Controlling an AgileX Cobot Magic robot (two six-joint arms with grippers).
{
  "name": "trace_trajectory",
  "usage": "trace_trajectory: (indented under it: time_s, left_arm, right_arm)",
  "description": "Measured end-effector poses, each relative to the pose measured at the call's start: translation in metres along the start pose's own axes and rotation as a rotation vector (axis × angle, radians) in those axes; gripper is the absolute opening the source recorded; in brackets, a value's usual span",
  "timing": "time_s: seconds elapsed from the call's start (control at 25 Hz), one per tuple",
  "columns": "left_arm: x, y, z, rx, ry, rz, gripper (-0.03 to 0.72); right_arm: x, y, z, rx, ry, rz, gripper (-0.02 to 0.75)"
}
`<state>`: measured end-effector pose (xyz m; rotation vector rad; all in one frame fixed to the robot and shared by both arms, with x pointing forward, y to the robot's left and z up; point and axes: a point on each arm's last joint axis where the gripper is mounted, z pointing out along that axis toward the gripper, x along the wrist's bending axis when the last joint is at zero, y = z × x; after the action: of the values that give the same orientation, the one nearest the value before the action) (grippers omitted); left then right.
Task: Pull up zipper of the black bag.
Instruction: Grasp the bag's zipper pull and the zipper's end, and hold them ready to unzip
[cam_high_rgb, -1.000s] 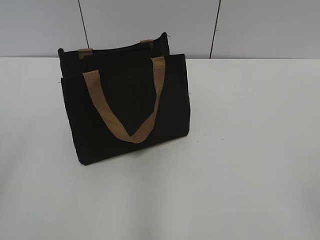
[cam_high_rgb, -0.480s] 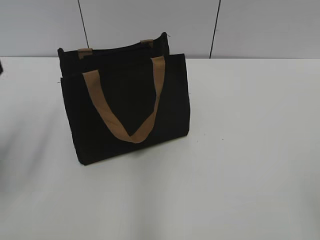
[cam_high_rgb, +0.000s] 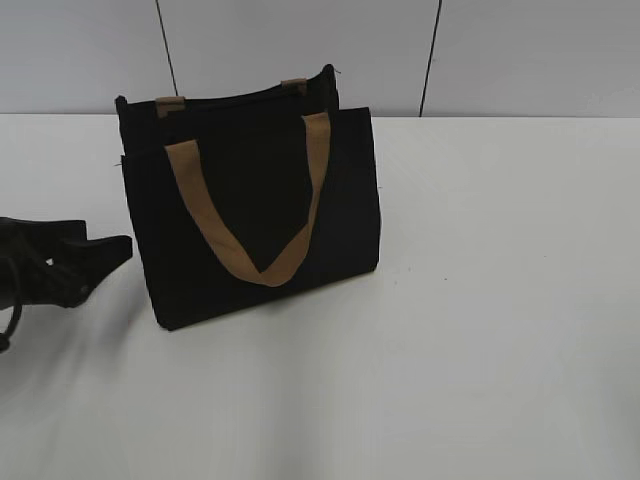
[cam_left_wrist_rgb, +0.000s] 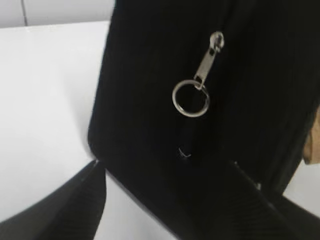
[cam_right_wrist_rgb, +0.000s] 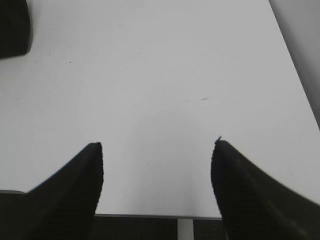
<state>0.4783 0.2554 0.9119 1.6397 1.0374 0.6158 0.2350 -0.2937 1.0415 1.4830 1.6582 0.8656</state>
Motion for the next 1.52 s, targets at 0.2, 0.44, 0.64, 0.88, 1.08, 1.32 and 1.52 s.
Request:
trace_trajectory:
  time_s: [0.2, 0.44, 0.64, 0.88, 1.08, 1.32, 1.52]
  left_arm:
    - [0.007, -0.010, 0.030, 0.041, -0.113, 0.027, 0.547]
    - [0.015, -0.018, 0.053, 0.068, -0.174, 0.037, 0.463]
    - [0.021, -0.018, 0.066, 0.061, -0.192, 0.056, 0.428]
    - [0.024, -0.017, 0.076, 0.041, -0.211, 0.055, 0.368]
    - [0.023, -0.016, 0.077, 0.016, -0.233, 0.046, 0.192]
    - [0.021, -0.013, 0.076, -0.013, -0.253, 0.042, 0.023]
    - [0.018, 0.012, 0.067, -0.027, -0.257, 0.057, 0.023]
  right_arm:
    - [0.000, 0.000, 0.000, 0.000, 0.000, 0.000, 0.515]
    - [0.000, 0.000, 0.000, 0.000, 0.000, 0.000, 0.515]
    - [0.000, 0.000, 0.000, 0.000, 0.000, 0.000, 0.515]
    - [0.000, 0.000, 0.000, 0.000, 0.000, 0.000, 0.515]
    - [0.000, 0.000, 0.000, 0.000, 0.000, 0.000, 0.515]
    - [0.000, 0.000, 0.000, 0.000, 0.000, 0.000, 0.515]
    - [0.000, 0.000, 0.000, 0.000, 0.000, 0.000, 0.515]
